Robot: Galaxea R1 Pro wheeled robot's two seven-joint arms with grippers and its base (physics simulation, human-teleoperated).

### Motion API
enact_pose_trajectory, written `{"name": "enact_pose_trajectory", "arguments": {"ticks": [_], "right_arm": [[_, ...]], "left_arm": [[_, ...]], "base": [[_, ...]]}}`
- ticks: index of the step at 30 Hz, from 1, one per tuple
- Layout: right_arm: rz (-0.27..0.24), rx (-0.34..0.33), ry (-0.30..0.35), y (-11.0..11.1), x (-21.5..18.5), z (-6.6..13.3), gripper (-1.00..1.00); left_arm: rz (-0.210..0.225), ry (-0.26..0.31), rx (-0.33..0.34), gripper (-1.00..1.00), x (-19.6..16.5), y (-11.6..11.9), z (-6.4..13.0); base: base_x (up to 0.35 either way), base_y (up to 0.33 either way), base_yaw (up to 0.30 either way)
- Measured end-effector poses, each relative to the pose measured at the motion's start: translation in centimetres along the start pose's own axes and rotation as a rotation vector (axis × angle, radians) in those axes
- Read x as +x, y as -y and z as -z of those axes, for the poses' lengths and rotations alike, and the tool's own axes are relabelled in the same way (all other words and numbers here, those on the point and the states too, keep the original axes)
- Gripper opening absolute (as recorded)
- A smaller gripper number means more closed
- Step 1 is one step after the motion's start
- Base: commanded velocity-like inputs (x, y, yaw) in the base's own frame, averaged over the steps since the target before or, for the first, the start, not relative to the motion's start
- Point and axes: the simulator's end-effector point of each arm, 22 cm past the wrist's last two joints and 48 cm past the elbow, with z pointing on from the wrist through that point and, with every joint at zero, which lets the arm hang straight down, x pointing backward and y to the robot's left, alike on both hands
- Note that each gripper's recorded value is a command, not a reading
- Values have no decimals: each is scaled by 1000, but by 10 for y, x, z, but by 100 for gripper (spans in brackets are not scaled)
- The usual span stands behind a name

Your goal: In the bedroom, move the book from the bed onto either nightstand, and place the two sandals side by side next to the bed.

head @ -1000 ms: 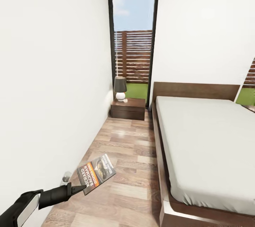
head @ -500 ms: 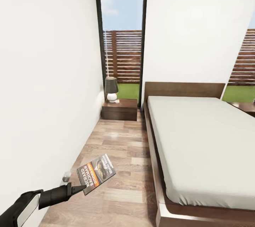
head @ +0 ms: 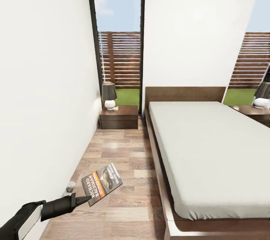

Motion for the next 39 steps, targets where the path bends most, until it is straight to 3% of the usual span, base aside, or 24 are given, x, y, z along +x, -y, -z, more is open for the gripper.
{"name": "enact_pose_trajectory", "arguments": {"ticks": [15,39], "right_arm": [[2,0,-1,0,0,0,100],[3,0,-1,0,0,0,100]], "left_arm": [[0,-1,-2,-100,1,-1,0],[0,-1,-3,-100,1,-1,0]], "base": [[168,151,-147],[171,149,-11]]}}
